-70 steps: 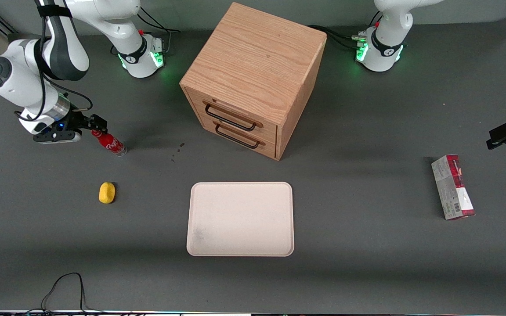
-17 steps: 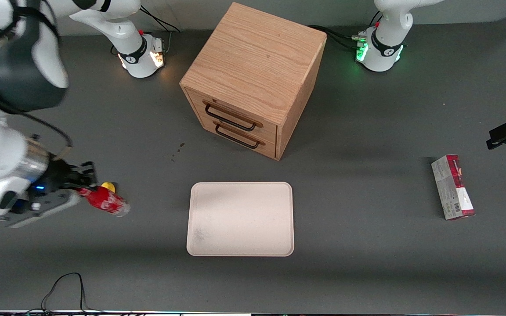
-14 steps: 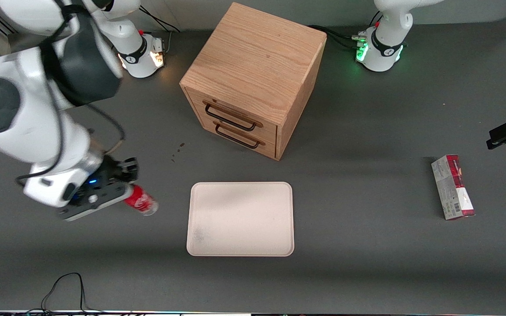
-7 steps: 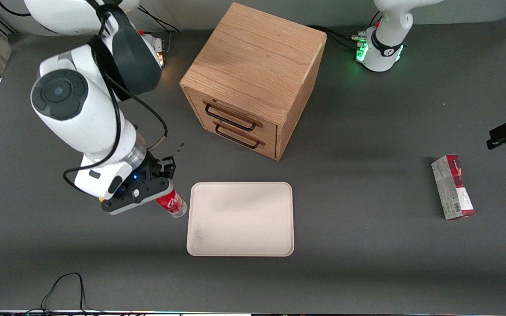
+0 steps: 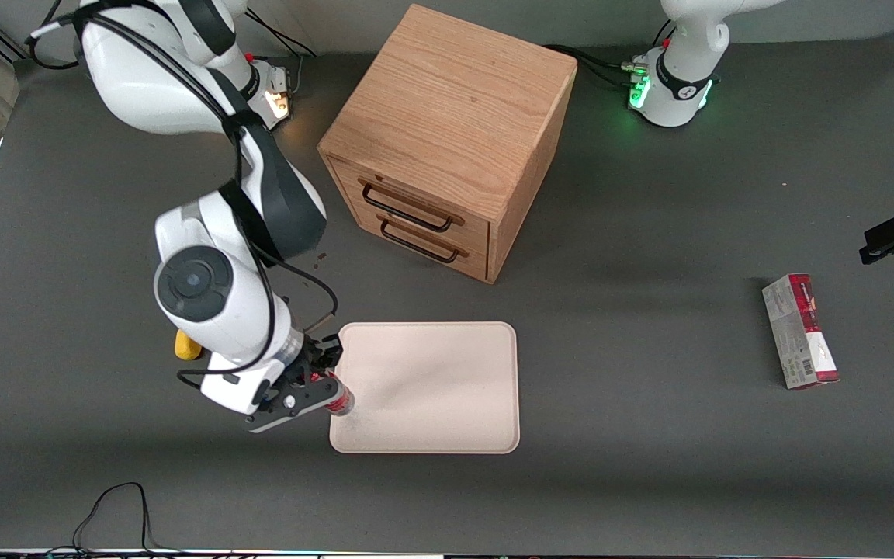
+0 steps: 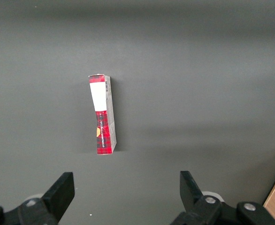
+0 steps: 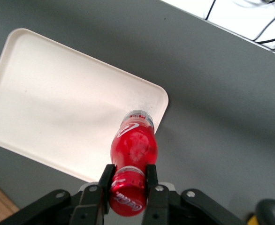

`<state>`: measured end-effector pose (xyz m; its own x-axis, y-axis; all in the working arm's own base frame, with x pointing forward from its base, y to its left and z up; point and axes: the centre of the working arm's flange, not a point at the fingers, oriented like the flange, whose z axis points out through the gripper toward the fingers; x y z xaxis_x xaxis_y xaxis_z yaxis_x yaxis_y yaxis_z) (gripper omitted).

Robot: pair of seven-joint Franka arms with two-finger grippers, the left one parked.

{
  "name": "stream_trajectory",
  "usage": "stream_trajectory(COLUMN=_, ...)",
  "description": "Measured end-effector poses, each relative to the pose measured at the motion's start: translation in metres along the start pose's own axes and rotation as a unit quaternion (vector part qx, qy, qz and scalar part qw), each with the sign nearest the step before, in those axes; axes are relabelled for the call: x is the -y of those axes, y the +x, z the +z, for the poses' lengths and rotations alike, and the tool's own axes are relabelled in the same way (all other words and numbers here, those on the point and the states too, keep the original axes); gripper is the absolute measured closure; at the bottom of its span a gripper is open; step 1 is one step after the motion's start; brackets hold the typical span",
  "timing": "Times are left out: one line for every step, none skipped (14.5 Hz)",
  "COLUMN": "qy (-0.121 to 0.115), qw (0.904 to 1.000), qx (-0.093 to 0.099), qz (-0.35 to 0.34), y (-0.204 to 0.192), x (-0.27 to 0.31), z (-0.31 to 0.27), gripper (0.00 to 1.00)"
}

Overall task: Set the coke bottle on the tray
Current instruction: 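Carry the bottle with the right gripper over the cream tray, then lower the bottle onto the tray and open the right gripper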

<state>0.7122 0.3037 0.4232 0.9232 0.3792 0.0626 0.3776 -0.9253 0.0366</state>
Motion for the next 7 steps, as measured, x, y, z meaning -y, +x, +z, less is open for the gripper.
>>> stream_trajectory(qy=0.001, qw=1.0000, qx=0.000, qz=-0.005, y=0.003, x=0.000, z=0.014, gripper=0.69)
stream_trajectory(qy=0.002, qw=0.9999, qx=-0.002, qz=-0.010, y=0.006, x=-0.001, z=0.028, gripper=0.69)
stream_trajectory(qy=0.002, qw=0.9999, qx=-0.005, qz=-0.012, y=0.009, x=-0.003, z=0.042, gripper=0.69)
stream_trajectory(qy=0.003, qw=0.9999, qx=-0.007, qz=-0.012, y=0.011, x=-0.005, z=0.054, gripper=0.69)
stream_trajectory(qy=0.005, qw=0.9999, qx=-0.008, qz=-0.012, y=0.013, x=-0.006, z=0.066, gripper=0.69)
stream_trajectory(qy=0.008, qw=0.9999, qx=-0.008, qz=-0.011, y=0.014, x=-0.006, z=0.076, gripper=0.69)
stream_trajectory(qy=0.012, qw=0.9999, qx=-0.004, qz=-0.010, y=0.014, x=-0.006, z=0.086, gripper=0.69)
